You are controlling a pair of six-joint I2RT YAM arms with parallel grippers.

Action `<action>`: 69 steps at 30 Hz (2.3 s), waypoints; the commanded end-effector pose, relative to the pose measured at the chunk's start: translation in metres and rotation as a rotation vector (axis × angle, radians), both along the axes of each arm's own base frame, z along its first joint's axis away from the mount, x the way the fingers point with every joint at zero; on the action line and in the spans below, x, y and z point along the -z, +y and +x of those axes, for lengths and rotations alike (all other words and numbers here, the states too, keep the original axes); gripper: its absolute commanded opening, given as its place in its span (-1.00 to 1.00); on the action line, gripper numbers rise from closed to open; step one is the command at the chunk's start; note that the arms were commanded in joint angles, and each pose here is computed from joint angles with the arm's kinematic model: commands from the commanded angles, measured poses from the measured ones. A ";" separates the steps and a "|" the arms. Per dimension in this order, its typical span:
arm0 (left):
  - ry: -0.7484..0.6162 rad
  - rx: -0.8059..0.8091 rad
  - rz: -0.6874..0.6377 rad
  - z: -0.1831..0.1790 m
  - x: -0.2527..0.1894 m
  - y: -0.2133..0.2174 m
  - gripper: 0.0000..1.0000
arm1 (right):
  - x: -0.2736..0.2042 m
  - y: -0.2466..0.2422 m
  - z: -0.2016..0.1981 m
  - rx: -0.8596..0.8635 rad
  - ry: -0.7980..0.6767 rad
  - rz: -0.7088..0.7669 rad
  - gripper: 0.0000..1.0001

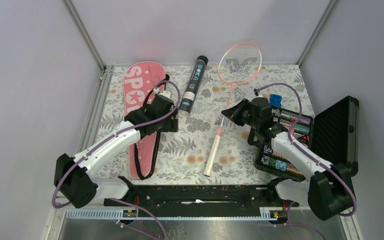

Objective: Pack up the badminton gear

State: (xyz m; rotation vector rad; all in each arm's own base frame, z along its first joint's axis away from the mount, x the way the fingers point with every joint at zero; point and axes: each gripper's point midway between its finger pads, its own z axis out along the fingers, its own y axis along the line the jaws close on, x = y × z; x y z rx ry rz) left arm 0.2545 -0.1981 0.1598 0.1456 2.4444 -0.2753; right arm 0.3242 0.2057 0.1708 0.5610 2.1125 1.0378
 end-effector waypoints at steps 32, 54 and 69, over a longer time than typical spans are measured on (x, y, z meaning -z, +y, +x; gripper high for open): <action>0.173 -0.128 0.213 0.051 0.091 0.092 -1.00 | -0.076 0.050 -0.087 -0.253 -0.184 -0.050 -1.00; 0.012 -0.187 -0.121 0.059 0.005 0.085 -1.00 | -0.012 0.149 -0.130 -0.569 0.055 -0.142 -1.00; -0.007 -0.163 -0.184 0.049 -0.003 0.081 -1.00 | 0.016 0.176 -0.145 -0.640 0.169 -0.158 -1.00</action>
